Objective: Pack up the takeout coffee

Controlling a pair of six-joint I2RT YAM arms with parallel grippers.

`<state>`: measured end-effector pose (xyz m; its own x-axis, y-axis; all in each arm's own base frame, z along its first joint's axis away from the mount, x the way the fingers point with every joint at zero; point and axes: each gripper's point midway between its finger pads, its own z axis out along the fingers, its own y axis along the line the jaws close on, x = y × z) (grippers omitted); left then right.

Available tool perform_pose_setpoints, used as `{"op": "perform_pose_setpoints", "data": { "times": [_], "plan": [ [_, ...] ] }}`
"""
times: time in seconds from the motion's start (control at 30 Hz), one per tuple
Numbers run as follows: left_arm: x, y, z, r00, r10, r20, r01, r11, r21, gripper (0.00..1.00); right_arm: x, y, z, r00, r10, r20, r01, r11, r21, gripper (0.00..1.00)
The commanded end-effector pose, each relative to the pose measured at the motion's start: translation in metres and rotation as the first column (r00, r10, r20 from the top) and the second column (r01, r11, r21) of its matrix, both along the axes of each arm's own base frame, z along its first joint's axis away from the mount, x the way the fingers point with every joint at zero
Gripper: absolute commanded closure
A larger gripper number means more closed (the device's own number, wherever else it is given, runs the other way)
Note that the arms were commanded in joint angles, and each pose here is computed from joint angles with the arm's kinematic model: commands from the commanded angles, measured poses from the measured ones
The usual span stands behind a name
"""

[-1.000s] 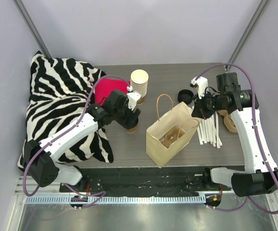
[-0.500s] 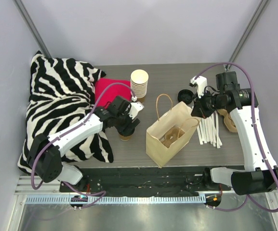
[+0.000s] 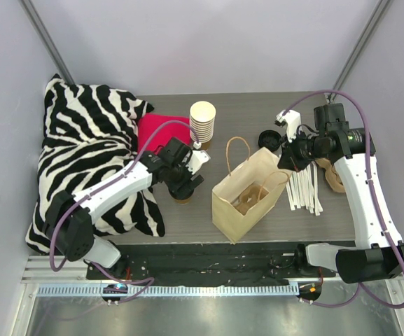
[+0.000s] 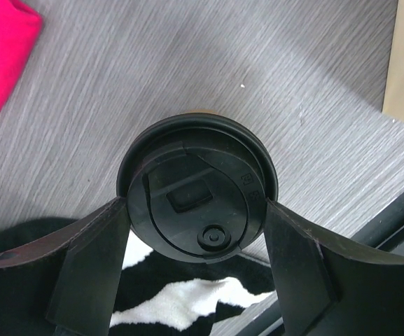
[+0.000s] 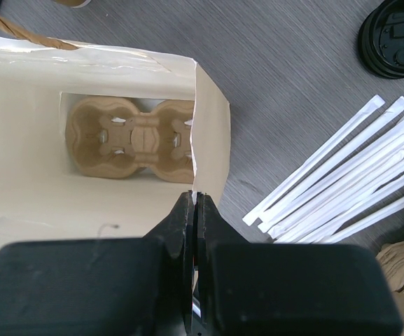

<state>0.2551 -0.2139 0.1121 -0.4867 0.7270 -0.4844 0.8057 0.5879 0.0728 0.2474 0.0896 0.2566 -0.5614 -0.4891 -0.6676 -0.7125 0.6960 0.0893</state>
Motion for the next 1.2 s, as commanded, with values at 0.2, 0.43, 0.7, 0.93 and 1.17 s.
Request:
{"op": "perform_pose_setpoints", "data": {
  "times": [0.2,0.43,0.7,0.93,1.17],
  "plan": [
    [-0.001,0.007,-0.003,0.998,-0.027,-0.05,0.031,0.997,0.074,0.23,0.005,0.002,0.016,0.998,0.016,0.056,-0.017,1.0,0.01,0.99],
    [-0.001,0.012,-0.012,0.996,-0.03,-0.086,0.04,0.991,0.128,0.26,0.005,0.002,0.016,0.998,0.016,0.054,-0.016,1.0,0.006,0.99],
    [-0.002,0.016,-0.022,0.992,-0.032,-0.121,0.053,0.983,0.174,0.23,0.006,0.002,0.015,0.998,0.018,0.052,-0.018,1.0,0.006,0.99],
    [0.002,0.022,-0.032,0.993,-0.013,-0.119,0.04,0.973,0.227,0.2,0.007,0.002,0.015,0.998,0.016,0.054,-0.016,1.0,0.005,0.99],
    [0.0,0.024,-0.042,0.991,-0.007,-0.131,0.038,0.971,0.236,0.27,0.009,0.002,0.016,0.998,0.012,0.055,-0.013,1.0,0.009,0.99]
  ]
}}
